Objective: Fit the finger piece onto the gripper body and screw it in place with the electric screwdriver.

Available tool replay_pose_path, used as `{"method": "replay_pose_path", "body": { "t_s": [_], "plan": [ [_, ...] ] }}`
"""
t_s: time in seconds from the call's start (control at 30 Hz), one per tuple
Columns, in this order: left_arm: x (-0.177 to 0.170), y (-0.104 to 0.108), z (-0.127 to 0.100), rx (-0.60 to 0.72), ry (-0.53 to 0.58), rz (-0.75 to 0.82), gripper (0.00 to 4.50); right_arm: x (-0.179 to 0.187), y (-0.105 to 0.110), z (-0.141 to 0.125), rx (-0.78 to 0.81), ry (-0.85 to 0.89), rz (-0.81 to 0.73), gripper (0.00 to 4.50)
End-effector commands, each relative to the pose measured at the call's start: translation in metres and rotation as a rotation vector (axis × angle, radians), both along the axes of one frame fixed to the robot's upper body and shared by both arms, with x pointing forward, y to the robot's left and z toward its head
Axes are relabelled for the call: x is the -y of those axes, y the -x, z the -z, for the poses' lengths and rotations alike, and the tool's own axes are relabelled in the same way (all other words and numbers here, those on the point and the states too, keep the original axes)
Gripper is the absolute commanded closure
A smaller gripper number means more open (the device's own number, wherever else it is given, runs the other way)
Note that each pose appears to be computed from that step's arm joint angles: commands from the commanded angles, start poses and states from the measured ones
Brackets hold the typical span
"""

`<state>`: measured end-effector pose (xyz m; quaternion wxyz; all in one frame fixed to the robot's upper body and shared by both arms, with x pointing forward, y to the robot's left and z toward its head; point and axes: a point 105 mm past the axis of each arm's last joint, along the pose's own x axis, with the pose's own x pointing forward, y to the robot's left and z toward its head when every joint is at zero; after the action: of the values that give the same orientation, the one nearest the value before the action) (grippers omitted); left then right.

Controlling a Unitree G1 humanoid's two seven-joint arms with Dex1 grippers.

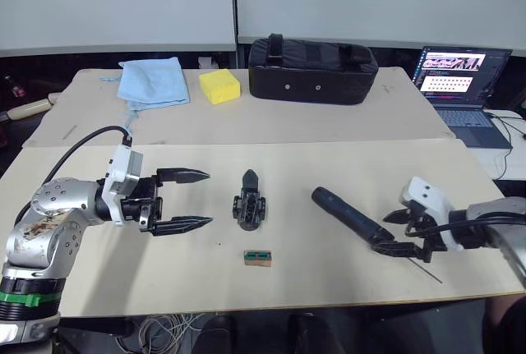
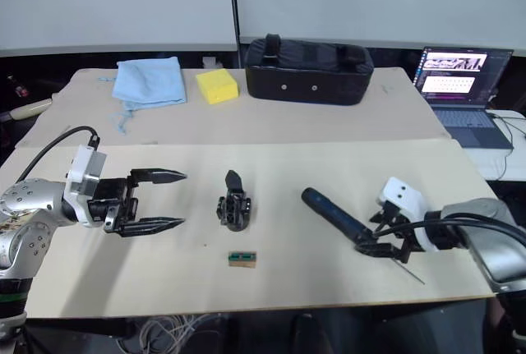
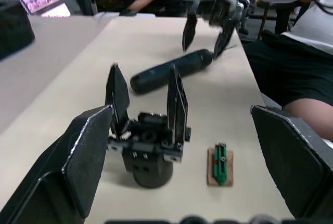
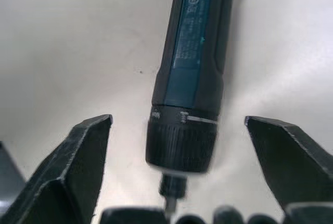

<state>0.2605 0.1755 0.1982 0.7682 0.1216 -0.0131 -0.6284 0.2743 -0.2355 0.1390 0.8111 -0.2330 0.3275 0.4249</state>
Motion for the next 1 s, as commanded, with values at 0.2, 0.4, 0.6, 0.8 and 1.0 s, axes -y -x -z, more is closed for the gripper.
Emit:
{"method": "replay_pose_path", "body": {
  "t_s": [0.2, 0.4, 0.6, 0.8, 1.0],
  "plan": [
    [0.003, 0.006, -0.007, 0.029, -0.026, 0.049, 0.00, -0.015, 0.004, -0.028, -0.141, 0.144, -0.016, 0.03],
    [0.003, 0.005, -0.006, 0.036, -0.026, 0.048, 0.00, -0.012, -0.006, -0.009, -0.191, 0.238, 0.005, 0.03],
    [0.005, 0.006, -0.005, 0.039, -0.018, 0.050, 0.00, -0.007, -0.023, 0.011, -0.174, 0.316, 0.036, 0.03],
    [0.007, 0.011, -0.004, 0.032, -0.021, 0.072, 0.00, -0.016, -0.040, 0.016, -0.142, 0.327, 0.031, 0.03],
    [0.009, 0.014, -0.001, 0.020, -0.016, 0.076, 0.00, -0.018, -0.043, 0.026, -0.182, 0.386, 0.053, 0.03]
  ]
}}
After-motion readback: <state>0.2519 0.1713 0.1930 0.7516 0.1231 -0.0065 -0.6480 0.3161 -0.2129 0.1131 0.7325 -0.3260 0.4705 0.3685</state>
